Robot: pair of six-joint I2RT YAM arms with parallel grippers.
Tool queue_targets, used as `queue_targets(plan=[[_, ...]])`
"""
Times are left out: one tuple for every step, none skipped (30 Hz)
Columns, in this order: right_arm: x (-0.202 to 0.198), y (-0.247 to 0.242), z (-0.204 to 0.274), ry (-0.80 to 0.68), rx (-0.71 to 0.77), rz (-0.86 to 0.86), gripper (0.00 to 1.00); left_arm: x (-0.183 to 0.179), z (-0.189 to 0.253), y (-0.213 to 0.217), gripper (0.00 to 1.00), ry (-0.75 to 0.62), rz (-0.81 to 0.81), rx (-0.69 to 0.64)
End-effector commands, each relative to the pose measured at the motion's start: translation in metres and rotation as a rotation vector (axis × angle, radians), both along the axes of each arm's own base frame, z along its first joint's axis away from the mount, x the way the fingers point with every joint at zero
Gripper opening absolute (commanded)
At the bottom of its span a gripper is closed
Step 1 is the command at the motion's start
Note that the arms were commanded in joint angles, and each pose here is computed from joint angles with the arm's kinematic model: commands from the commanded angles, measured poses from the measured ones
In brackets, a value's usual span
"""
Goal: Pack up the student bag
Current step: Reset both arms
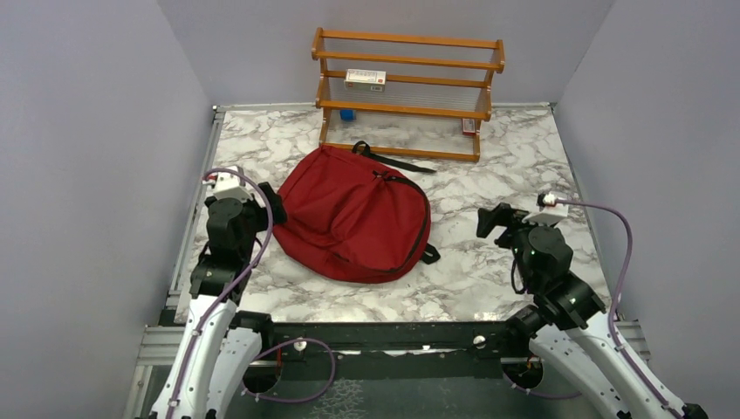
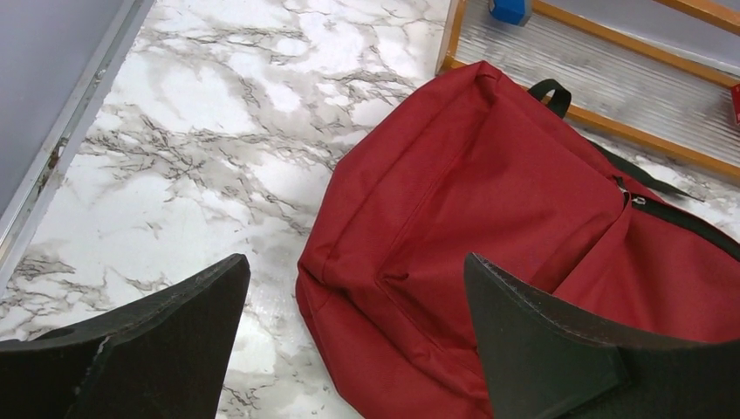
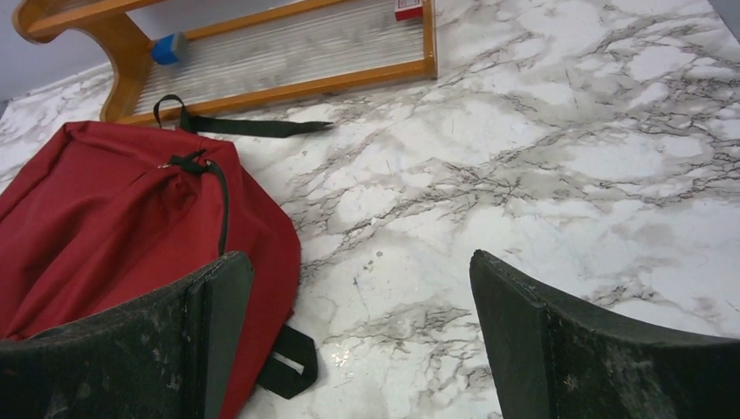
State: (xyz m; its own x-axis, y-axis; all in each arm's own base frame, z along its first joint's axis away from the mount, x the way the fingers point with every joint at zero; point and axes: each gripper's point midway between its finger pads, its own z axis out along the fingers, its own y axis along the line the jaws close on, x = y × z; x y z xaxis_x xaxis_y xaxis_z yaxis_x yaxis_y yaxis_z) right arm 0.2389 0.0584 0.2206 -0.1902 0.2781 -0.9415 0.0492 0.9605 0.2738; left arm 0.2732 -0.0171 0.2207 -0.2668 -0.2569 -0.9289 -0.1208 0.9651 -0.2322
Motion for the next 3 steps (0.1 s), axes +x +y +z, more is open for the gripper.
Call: queue_targets(plan=[[-0.0019, -0.0073, -0.0102, 0.020, -0.020, -0.032, 1.00, 0.0003, 0.0024, 0.0022, 0.92, -0.016, 0.022, 0.010], [-0.0020, -0.0075, -0.0119, 0.025, -0.023, -0.032, 1.00, 0.0002, 0.0033, 0.0020, 0.93, -0.017, 0.022, 0.010], [-0.0022, -0.0074, -0.0134, 0.028, -0.024, -0.030, 1.00, 0.0003, 0.0043, 0.0017, 0.94, -0.019, 0.020, 0.012]])
